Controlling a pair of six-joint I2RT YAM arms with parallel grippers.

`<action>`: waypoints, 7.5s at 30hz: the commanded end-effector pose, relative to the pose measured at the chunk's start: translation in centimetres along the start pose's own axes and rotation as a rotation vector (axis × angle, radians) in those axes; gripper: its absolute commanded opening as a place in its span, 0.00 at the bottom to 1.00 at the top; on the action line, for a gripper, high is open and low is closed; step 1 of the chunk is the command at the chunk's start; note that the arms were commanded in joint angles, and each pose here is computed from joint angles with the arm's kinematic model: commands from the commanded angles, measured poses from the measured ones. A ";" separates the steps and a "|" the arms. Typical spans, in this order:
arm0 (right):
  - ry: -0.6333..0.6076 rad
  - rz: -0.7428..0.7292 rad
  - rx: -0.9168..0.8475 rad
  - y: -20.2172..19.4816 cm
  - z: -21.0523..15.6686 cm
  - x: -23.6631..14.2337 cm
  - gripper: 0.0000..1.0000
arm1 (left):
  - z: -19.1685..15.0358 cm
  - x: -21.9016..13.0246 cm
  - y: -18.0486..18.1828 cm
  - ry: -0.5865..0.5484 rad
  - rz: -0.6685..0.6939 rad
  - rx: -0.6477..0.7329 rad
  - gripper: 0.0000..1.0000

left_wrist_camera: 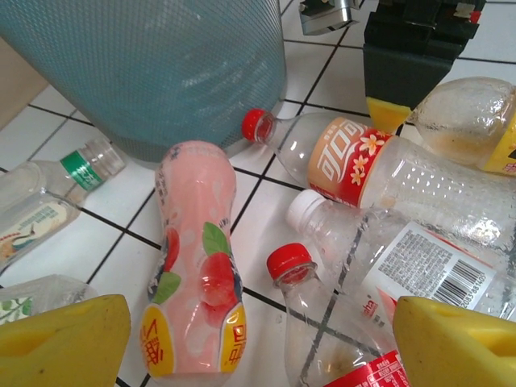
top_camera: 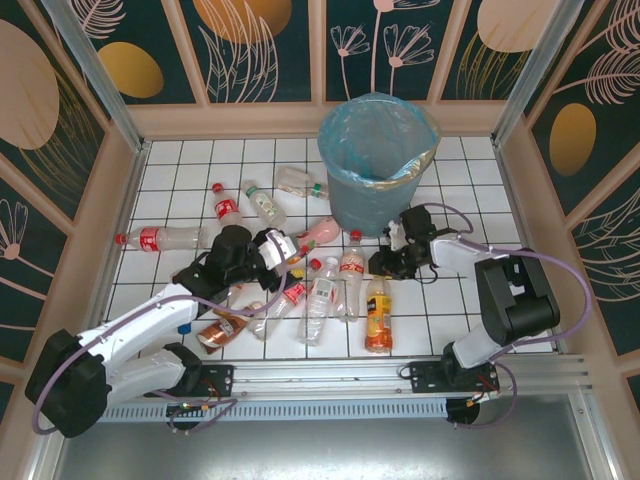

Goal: Put the plastic bottles in the bin

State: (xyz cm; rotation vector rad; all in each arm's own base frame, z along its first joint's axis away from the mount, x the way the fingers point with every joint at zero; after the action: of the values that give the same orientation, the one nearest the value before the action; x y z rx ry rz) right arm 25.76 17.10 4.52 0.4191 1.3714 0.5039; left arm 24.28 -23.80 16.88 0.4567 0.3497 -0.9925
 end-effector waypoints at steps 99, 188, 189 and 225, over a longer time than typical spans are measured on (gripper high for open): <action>-0.941 0.034 -0.514 26.8 20.7 -27.7 0.45 | 18.2 -6.2 12.3 -0.285 0.407 -0.536 0.87; -0.465 -0.177 -0.084 6.6 7.8 -1.1 0.10 | 4.0 -4.3 6.0 -0.008 0.322 -0.768 0.85; -0.475 -0.165 -0.090 7.0 7.6 -1.5 0.08 | 4.2 -4.5 6.1 -0.012 0.325 -0.764 0.85; -1.695 -0.217 -0.615 30.9 16.5 -43.3 0.00 | 25.1 -14.2 11.3 -0.578 0.375 -0.391 0.91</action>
State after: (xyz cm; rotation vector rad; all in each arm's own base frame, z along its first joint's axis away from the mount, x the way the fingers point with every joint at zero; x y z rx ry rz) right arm 32.63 20.19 55.84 0.0689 -0.2653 0.3275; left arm 28.41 -19.90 45.97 -0.1182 -0.0363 -0.5725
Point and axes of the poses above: each hand's point on the last joint's axis, 136 mm out from that joint toward the fingers, its own x axis out along the fingers, its own y axis along the line the jaws close on, z = x × y, the point moved 1 cm from there along -x, back along the fingers
